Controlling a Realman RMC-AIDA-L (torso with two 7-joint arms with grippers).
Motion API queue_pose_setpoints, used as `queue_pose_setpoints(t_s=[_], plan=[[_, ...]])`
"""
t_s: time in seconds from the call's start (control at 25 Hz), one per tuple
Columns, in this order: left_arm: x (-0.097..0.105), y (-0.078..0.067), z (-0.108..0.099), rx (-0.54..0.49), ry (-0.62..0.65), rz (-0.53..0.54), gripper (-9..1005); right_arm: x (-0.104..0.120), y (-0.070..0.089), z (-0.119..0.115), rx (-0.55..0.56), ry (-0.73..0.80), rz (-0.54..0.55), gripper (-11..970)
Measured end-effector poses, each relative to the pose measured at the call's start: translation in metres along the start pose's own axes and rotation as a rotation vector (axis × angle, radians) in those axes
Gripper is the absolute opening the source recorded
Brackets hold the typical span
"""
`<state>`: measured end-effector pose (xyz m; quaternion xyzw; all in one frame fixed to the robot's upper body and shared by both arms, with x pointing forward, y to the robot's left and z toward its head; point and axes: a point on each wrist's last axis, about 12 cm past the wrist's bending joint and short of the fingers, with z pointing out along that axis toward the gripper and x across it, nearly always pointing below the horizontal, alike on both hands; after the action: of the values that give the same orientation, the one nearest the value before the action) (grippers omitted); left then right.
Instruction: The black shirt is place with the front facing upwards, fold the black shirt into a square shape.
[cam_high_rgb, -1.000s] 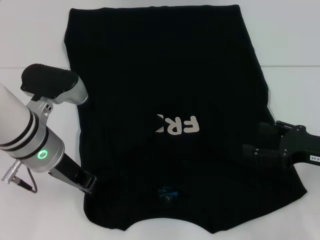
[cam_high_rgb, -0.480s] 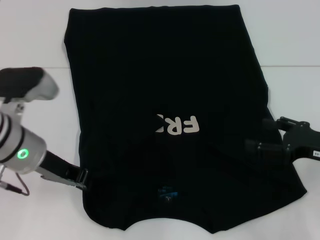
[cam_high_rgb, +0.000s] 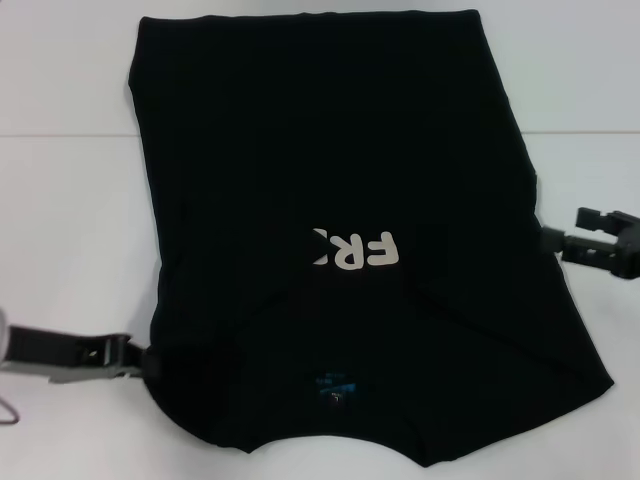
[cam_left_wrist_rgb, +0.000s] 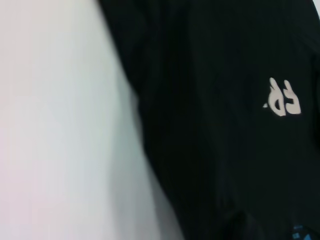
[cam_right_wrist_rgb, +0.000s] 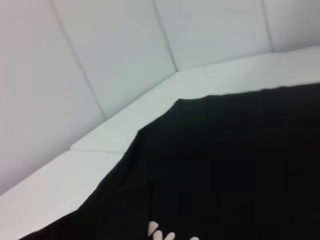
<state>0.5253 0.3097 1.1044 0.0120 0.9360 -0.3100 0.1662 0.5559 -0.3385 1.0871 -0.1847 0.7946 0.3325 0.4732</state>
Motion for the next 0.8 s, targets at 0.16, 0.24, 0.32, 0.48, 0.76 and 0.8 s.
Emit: queue_pose_setpoints(t_s=[0.16,0.24,0.32,0.48,0.76,0.8], plan=[[0.014,0.018,-0.005,0.023,-0.035,-0.045,54,-0.011,-0.010,-0.007,0.017,0.058,0.109,944],[0.018,0.026,-0.007,0.033,-0.057,-0.063,52,-0.019,-0.015,-0.011,0.031,0.109,0.166,944],[0.022,0.032,-0.010,0.040,-0.076,-0.074,50,-0.028,-0.020,-0.013,0.043,0.166,0.212,944],[0.024,0.041,-0.015,0.040,-0.100,-0.085,51,-0.053,-0.024,-0.018,0.082,0.331,0.283,944],[0.019,0.042,-0.016,0.064,-0.109,-0.067,51,-0.087,-0.017,-0.016,0.209,0.628,0.392,944],[0.018,0.041,-0.015,0.065,-0.107,-0.062,51,-0.088,-0.015,-0.014,0.221,0.670,0.388,944]])
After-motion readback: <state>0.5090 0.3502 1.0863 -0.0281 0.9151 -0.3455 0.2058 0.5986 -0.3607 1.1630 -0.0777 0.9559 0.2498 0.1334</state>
